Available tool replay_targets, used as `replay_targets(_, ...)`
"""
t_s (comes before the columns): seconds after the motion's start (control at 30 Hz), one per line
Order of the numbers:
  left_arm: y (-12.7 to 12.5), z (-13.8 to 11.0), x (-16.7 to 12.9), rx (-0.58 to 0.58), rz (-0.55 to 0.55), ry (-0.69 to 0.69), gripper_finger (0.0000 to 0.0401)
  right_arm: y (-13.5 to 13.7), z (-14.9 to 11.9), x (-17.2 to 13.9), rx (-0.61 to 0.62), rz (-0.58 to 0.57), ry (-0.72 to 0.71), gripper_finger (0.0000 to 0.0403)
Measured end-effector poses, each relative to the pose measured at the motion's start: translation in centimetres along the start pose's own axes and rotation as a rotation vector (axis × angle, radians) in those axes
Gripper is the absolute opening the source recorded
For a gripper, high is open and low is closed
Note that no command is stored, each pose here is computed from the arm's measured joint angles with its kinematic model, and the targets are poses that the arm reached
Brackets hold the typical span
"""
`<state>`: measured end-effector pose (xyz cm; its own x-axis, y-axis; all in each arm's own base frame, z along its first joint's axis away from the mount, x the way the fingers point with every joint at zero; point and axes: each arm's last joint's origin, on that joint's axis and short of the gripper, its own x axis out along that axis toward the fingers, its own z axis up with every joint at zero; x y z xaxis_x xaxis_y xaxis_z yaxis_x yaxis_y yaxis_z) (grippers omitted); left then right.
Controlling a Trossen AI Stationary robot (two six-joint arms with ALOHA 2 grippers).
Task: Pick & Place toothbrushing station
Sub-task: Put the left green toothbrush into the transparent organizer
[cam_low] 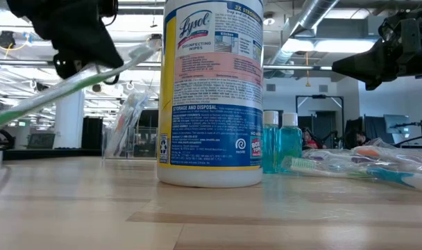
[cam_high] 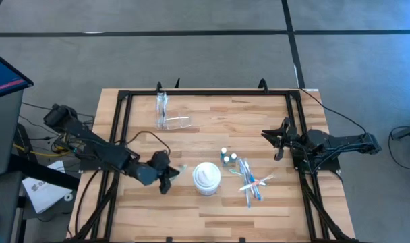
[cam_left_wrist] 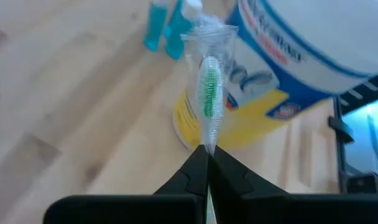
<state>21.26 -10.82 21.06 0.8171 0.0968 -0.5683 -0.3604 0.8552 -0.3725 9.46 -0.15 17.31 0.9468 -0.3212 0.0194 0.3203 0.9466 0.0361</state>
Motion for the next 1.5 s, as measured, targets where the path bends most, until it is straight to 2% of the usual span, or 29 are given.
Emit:
replay_targets(0.3, 2.1, 0.4, -2.2, 0.002, 0.046, -0.147, 0.0000, 0.0, 0.0, 0.0, 0.000, 0.000, 0.000, 0.0054)
replay_targets(0.57, 3.6, 1.2, -4.3, 0.052, 0.112, -0.306, 0.0000, 0.0, 0.0, 0.0, 0.000, 0.000, 0.000, 0.0054)
replay_targets(0.77, 4.2, 2.0, -5.5, 0.110, 0.218, -0.427, 0.0000, 0.0, 0.0, 0.0, 0.000, 0.000, 0.000, 0.0054)
replay_targets(1.03, 4.9, 2.8, -6.7, 0.182, 0.413, -0.564, 0.0000, 0.0, 0.0, 0.0, 0.000, 0.000, 0.000, 0.0054)
replay_targets(1.5, 6.9, 4.6, -7.0, 0.171, 0.584, -0.612, 0.0000, 0.0, 0.0, 0.0, 0.000, 0.000, 0.000, 0.0054)
